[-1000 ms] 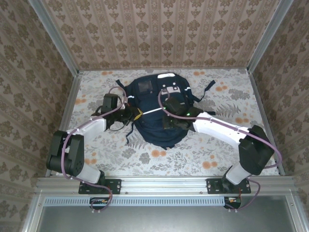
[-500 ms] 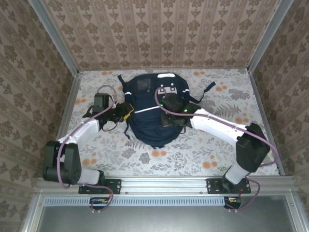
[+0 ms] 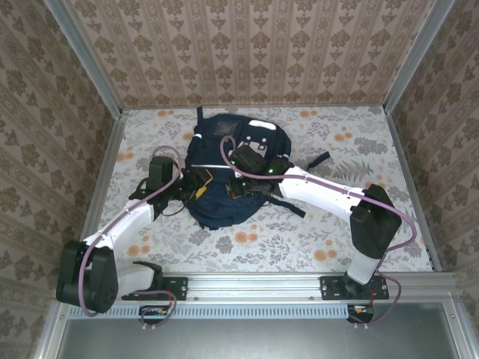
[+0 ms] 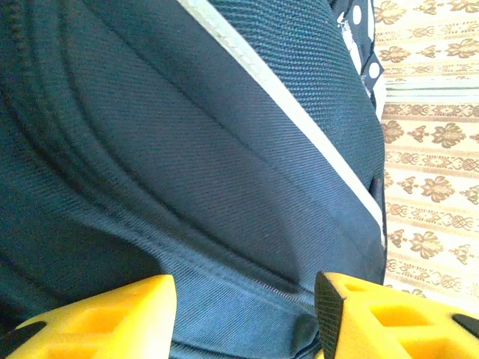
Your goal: Pack books, pencil case, and school supplies into a backpack
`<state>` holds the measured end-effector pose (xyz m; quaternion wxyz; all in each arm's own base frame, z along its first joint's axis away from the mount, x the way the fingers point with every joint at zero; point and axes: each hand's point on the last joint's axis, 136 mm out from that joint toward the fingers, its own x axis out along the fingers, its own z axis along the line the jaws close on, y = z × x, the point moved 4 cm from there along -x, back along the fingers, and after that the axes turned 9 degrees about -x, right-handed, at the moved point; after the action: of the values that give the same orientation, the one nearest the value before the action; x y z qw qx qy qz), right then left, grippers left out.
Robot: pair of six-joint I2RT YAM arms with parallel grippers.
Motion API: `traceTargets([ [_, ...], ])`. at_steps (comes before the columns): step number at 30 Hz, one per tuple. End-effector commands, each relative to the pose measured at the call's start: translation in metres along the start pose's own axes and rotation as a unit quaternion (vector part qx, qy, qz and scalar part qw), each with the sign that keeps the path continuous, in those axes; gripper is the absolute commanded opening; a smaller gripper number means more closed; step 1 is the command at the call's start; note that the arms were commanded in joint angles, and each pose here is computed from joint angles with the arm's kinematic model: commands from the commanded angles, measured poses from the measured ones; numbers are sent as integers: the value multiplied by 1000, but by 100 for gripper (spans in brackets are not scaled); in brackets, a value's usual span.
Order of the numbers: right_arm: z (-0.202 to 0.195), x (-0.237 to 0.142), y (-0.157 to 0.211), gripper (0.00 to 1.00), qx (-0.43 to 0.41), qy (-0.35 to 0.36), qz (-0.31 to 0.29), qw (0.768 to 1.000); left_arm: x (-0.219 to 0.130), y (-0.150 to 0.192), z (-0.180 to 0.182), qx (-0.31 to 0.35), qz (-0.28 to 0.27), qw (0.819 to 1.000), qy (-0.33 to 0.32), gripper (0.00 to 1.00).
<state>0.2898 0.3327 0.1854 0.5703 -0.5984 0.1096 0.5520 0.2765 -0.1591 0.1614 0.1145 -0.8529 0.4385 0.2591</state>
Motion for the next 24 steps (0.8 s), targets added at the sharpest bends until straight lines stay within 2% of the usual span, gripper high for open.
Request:
traceTargets([
  [1, 15, -10, -14, 0, -7, -41, -33, 999, 9, -3, -11, -9, 0, 1000, 12, 52],
  [7, 6, -11, 0, 0, -18, -20, -17, 999, 18, -15, -12, -16, -29, 999, 4, 46],
  [9, -3, -13, 6, 0, -29, 7, -7, 1000, 21, -18, -7, -20, -39, 999, -8, 33],
  [12, -26, -20, 16, 0, -44, 75, 6, 996, 22, -19, 10, -25, -50, 998, -41, 12],
  [14, -48, -26, 25, 0, -49, 127, 19, 991, 22, -19, 23, -30, -54, 996, -59, 1],
  [19, -95, -42, 32, 0, -26, 182, 22, 983, 20, -17, 41, -33, -56, 994, -84, 0],
  [24, -127, -49, 21, 0, -17, 226, 14, 974, 19, -18, 44, -31, -57, 994, -90, 0],
])
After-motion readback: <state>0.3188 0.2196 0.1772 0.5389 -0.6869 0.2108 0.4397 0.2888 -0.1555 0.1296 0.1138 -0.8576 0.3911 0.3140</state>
